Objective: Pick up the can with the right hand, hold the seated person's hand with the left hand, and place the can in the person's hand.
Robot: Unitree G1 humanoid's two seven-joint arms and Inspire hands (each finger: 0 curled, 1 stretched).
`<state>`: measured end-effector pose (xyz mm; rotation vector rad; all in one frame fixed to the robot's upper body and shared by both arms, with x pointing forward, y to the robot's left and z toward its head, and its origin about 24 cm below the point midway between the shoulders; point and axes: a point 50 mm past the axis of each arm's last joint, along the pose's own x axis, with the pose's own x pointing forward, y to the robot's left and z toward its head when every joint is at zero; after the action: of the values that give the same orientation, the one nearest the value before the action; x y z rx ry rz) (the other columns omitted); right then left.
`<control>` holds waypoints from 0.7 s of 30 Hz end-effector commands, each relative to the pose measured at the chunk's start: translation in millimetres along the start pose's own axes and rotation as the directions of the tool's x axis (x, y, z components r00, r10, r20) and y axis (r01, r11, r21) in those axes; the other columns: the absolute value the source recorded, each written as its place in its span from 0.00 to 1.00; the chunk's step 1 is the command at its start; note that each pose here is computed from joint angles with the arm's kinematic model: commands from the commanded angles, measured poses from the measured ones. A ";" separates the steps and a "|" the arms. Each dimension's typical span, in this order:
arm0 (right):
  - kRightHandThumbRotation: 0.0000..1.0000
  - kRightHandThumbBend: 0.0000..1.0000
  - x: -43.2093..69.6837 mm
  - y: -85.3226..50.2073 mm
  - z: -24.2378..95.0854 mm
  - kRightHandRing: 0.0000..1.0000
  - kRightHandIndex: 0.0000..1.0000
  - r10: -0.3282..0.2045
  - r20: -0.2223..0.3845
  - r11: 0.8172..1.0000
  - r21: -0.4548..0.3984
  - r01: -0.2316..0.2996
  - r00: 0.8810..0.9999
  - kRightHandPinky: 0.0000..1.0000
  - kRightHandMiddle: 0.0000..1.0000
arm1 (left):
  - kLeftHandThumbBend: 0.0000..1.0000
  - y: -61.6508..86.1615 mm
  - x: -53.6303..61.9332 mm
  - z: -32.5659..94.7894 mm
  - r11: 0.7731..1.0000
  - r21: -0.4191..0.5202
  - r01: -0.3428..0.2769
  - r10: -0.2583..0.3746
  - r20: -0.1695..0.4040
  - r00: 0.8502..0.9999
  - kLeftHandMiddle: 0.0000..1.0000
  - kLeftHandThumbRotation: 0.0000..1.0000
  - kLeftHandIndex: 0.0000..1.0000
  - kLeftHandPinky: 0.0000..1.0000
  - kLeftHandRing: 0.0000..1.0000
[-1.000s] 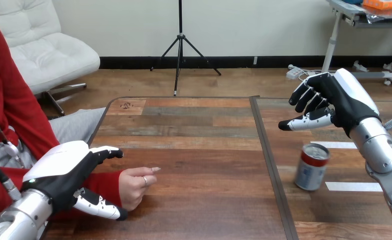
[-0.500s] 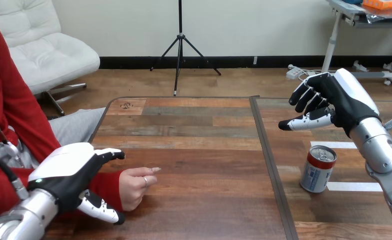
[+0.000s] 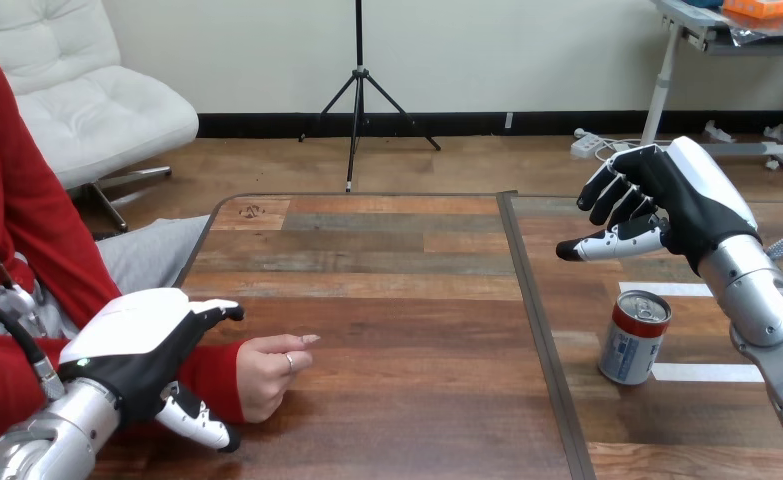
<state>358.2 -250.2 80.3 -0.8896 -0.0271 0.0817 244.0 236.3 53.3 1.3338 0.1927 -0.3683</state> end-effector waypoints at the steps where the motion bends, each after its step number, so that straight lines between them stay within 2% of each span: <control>1: 0.00 0.88 8.4 -21.2 18.6 0.39 0.44 -0.072 0.080 0.997 0.012 0.071 0.994 0.37 0.44 | 1.00 20.1 7.1 3.4 0.996 0.050 -0.075 0.074 0.020 0.997 0.89 0.16 0.87 0.82 0.87; 11: 0.00 0.88 8.3 -21.0 18.3 0.39 0.44 -0.074 0.083 0.997 0.008 0.073 0.994 0.38 0.44 | 1.00 19.2 7.0 3.4 0.996 0.039 -0.081 0.080 0.016 0.997 0.90 0.16 0.88 0.84 0.88; 17: 0.00 0.87 8.0 -20.6 18.5 0.40 0.44 -0.075 0.089 0.997 0.028 0.072 0.993 0.38 0.44 | 1.00 18.8 6.6 3.3 0.993 0.046 -0.105 0.105 0.018 0.994 0.89 0.18 0.87 0.84 0.88; 20: 0.00 0.86 8.0 -20.4 19.0 0.41 0.44 -0.072 0.091 0.997 0.035 0.069 0.993 0.39 0.45 | 1.00 18.0 6.0 3.2 0.985 0.010 -0.170 0.170 0.039 0.985 0.89 0.23 0.86 0.83 0.87; 21: 0.00 0.86 7.8 -20.3 19.4 0.41 0.45 -0.069 0.097 0.997 0.041 0.066 0.993 0.39 0.45 | 1.00 17.3 5.6 3.1 0.977 -0.008 -0.215 0.215 0.051 0.975 0.88 0.24 0.86 0.83 0.87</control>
<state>358.2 -249.9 81.2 -0.8744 -0.0363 0.0813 244.3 237.7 49.9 1.3338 0.1675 -0.3260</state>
